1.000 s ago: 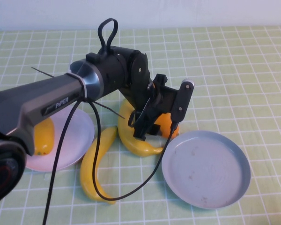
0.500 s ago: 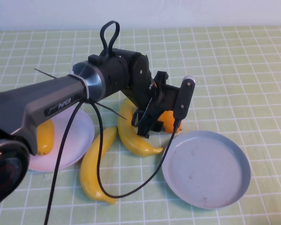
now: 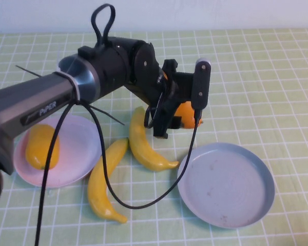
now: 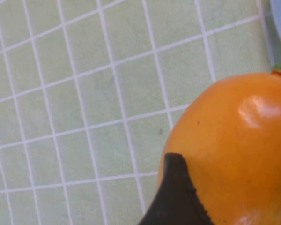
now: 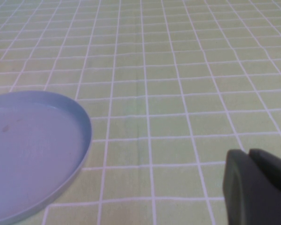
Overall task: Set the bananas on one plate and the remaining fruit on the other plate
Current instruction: Put one type of fruit in the left plate
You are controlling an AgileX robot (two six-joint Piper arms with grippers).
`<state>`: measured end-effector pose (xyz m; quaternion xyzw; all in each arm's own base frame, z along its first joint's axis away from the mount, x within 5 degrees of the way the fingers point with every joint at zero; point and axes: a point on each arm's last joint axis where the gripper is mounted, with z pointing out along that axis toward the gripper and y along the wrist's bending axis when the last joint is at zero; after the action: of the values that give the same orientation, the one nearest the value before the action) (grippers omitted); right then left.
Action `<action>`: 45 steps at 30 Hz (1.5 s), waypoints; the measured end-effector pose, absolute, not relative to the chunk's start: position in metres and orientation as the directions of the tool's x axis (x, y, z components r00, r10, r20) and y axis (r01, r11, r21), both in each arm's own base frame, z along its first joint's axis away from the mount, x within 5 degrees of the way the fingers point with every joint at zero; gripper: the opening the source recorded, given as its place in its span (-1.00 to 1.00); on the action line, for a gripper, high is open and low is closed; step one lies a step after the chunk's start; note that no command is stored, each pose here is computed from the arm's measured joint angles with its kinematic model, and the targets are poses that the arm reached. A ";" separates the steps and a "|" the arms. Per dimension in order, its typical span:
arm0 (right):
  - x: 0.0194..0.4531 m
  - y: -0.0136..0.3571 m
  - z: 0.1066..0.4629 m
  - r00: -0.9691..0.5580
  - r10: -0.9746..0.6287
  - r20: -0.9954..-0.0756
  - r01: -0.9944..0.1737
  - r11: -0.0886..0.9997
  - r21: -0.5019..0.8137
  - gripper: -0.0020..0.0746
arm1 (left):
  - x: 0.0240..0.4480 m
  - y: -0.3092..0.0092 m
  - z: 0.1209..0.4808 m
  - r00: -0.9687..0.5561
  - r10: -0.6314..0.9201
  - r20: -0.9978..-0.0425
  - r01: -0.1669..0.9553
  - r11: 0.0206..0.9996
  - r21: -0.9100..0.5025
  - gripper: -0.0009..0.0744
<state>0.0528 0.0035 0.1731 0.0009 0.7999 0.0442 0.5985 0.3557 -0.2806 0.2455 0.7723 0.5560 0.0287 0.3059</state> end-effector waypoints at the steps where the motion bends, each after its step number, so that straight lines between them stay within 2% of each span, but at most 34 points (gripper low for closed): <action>1: 0.053 0.004 0.173 -0.283 0.054 -0.957 -0.052 0.996 0.072 -0.99 | 0.354 -0.280 0.249 0.371 0.876 -0.308 0.844 -0.181 0.504 0.21; 5: 0.053 0.004 0.173 -0.283 0.054 -0.957 -0.052 0.996 0.072 -0.99 | 0.347 -0.276 0.267 0.233 0.887 -0.400 0.893 -0.032 0.450 0.21; 8: 0.053 0.004 0.173 -0.283 0.054 -0.957 -0.052 0.996 0.072 -0.99 | 0.341 -0.271 0.280 0.015 0.875 -0.484 0.921 0.176 0.348 0.20; 11: 0.053 0.004 0.173 -0.283 0.054 -0.957 -0.052 0.996 0.072 -0.99 | 0.336 -0.263 0.292 -0.219 0.822 -0.525 0.892 0.387 0.235 0.20; 15: 0.053 0.004 0.173 -0.283 0.054 -0.957 -0.052 0.996 0.072 -0.99 | 0.328 -0.249 0.302 -0.500 0.705 -0.502 0.770 0.627 0.114 0.20; 19: 0.053 0.004 0.173 -0.283 0.054 -0.957 -0.052 0.996 0.072 -0.99 | 0.322 -0.232 0.308 -0.662 0.619 -0.424 0.638 0.761 0.114 0.20; 24: 0.053 0.004 0.173 -0.283 0.054 -0.957 -0.052 0.996 0.072 -0.99 | 0.319 -0.216 0.305 -0.780 0.549 -0.300 0.519 0.836 0.180 0.20; 27: 0.053 0.004 0.173 -0.283 0.054 -0.957 -0.052 0.996 0.072 -0.99 | 0.320 -0.210 0.305 -0.809 0.510 -0.293 0.466 0.860 0.208 0.20; 39: 0.053 0.004 0.173 -0.283 0.054 -0.957 -0.052 0.996 0.072 -0.99 | 0.340 -0.174 0.303 -0.884 0.366 -0.290 0.328 0.929 0.170 0.20; 45: 0.053 0.004 0.173 -0.283 0.054 -0.957 -0.052 0.996 0.072 -0.99 | 0.338 -0.155 0.281 -0.918 0.336 -0.209 0.301 0.936 0.180 0.20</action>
<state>0.0528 0.0035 0.1731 0.0009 0.7999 0.0442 0.5985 0.3378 -0.1554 0.2807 0.1630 0.9767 0.0725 0.1191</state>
